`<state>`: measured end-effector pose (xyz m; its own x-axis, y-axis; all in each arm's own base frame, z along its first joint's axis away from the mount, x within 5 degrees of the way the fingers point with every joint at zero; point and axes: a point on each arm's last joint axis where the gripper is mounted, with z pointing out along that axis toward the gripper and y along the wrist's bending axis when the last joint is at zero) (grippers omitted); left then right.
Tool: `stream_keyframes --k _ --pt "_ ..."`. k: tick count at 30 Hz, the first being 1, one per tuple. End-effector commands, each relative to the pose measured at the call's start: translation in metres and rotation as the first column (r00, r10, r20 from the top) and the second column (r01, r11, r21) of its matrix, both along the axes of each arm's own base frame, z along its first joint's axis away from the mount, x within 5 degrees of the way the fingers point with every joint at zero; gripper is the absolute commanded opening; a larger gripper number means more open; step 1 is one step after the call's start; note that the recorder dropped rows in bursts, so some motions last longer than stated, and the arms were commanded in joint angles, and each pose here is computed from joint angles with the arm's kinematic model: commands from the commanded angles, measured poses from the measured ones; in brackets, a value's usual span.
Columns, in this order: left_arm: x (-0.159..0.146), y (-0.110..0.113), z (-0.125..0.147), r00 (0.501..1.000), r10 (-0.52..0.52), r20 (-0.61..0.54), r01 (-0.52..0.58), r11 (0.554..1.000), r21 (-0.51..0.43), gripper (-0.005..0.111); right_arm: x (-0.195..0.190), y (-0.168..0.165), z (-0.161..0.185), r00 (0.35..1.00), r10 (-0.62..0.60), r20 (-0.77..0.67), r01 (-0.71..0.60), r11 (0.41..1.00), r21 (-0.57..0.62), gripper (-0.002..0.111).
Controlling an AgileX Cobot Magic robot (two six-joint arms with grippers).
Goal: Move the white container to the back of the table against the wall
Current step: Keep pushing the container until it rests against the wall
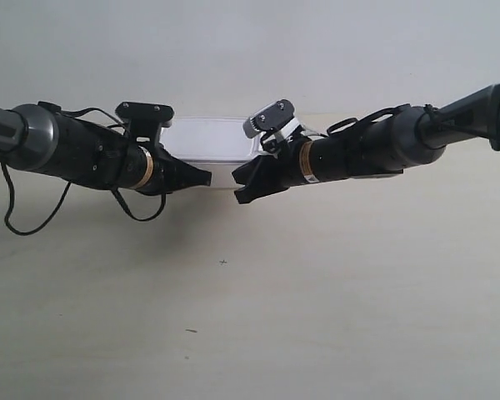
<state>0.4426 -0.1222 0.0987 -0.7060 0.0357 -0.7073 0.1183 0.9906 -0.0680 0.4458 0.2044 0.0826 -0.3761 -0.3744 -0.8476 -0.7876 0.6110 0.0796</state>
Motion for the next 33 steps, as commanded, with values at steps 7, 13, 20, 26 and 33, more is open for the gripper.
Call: stream_keyframes --k 7,13,20,26,33 --pt "0.014 0.007 0.001 0.999 0.016 0.03 -0.016 1.0 0.009 0.0 0.008 -0.004 0.003 0.998 0.031 0.055 -0.028 0.998 -0.051 0.0" --pt "0.02 0.021 0.0 0.999 0.04 0.03 -0.04 0.999 0.0 0.0 0.014 -0.013 0.005 0.998 0.017 0.064 -0.015 0.999 -0.038 0.0" --pt "0.024 0.018 -0.007 0.999 0.028 0.025 -0.028 1.0 -0.009 0.0 0.015 -0.012 -0.004 0.997 0.043 0.065 -0.039 0.998 -0.05 0.0" --pt "0.03 0.017 -0.012 0.999 0.02 0.03 -0.02 1.0 -0.005 0.0 0.022 -0.008 -0.005 0.995 0.066 0.072 -0.064 0.997 -0.031 0.0" --pt "0.036 0.016 -0.005 0.998 0.012 0.061 -0.012 1.0 0.009 0.0 0.03 -0.007 -0.001 0.993 0.065 0.097 -0.06 0.997 -0.057 0.0"
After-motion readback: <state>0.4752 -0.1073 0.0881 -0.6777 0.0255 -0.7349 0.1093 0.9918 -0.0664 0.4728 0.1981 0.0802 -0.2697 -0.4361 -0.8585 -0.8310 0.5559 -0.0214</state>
